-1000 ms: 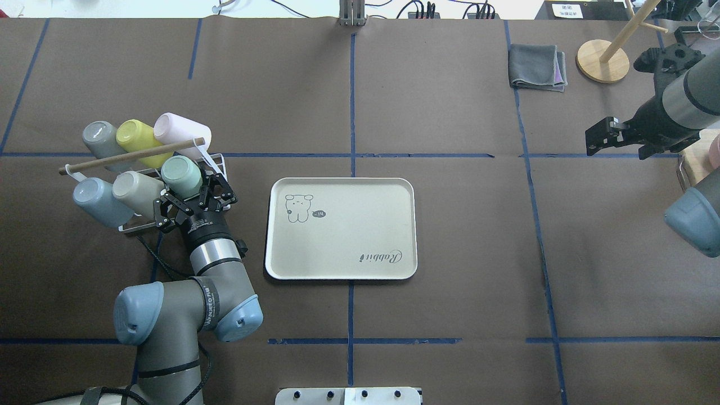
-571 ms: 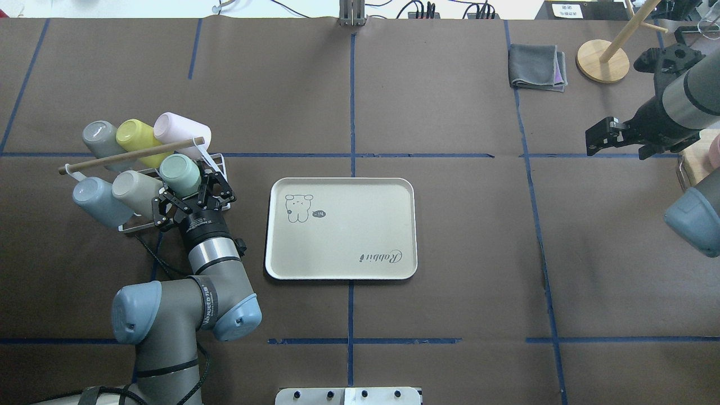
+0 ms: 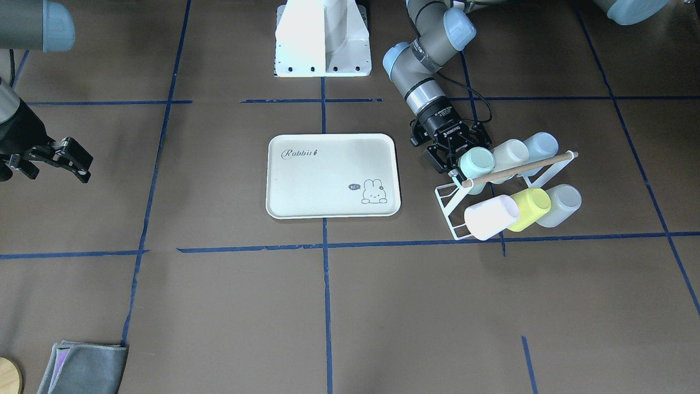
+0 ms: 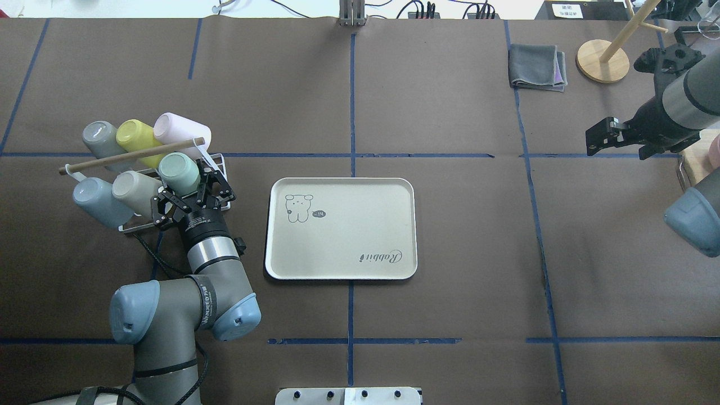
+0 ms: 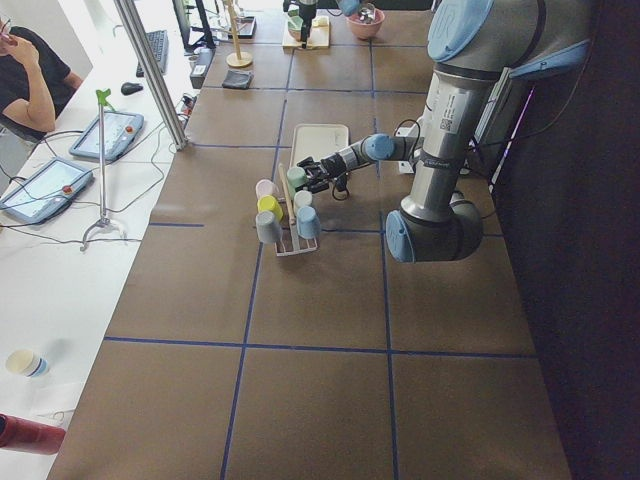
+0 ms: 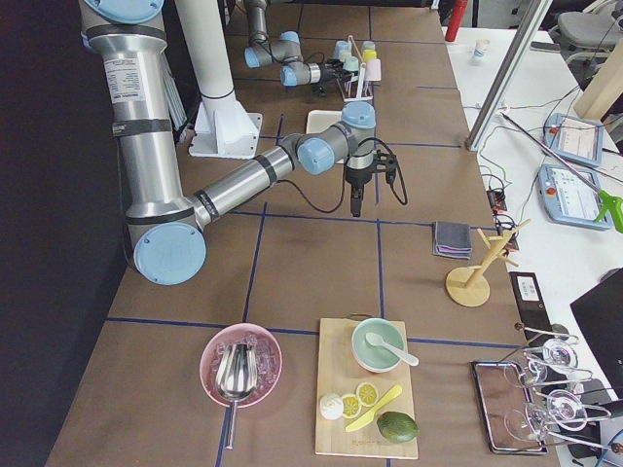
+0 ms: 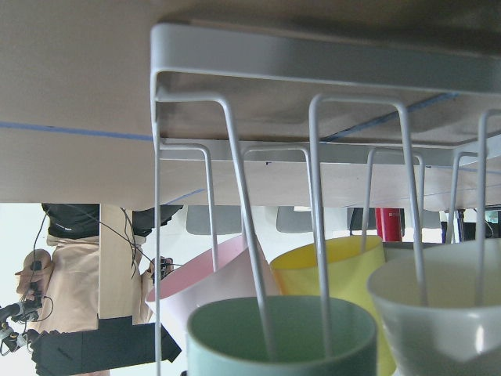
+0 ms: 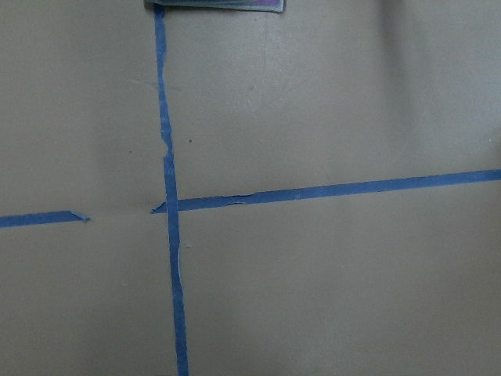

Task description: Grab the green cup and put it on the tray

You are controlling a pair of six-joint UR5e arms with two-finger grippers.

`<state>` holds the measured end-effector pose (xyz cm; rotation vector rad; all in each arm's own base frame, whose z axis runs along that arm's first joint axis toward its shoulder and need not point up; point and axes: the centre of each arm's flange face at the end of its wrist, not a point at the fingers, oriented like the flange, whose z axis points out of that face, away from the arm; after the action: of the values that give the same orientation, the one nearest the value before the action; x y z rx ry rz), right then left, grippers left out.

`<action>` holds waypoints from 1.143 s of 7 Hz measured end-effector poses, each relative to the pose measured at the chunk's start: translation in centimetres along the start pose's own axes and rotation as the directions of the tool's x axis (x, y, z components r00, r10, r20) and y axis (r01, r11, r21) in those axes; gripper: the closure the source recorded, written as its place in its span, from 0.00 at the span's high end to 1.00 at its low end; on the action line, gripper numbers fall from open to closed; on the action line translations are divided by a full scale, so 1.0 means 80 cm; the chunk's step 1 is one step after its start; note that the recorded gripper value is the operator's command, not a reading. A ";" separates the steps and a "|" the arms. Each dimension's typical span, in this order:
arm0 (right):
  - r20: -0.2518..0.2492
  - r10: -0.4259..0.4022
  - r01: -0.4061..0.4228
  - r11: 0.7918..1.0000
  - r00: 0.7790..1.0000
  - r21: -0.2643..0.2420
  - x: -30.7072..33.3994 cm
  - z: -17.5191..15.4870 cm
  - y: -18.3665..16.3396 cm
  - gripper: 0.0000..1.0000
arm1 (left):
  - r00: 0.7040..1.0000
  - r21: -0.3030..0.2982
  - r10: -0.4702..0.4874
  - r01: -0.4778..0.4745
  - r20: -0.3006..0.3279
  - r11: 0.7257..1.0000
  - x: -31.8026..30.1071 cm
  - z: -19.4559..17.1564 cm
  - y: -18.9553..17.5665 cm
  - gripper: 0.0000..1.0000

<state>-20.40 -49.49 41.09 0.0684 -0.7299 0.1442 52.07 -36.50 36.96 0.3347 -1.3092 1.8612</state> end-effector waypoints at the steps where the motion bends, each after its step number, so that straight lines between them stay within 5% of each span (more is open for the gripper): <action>1: 0.000 0.000 0.000 1.000 1.000 0.000 0.000 0.000 0.000 1.00 | 1.000 -0.001 -0.005 0.005 0.005 1.000 -0.001 -0.001 0.005 0.42; 8: 0.002 0.000 0.000 1.000 1.000 0.001 -0.001 -0.001 0.000 1.00 | 1.000 -0.009 0.011 -0.011 0.006 1.000 0.012 -0.013 0.047 0.42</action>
<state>-20.40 -49.49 40.96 0.0698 -0.7313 0.1449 48.95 -35.62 34.62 0.3288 -1.3256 1.8643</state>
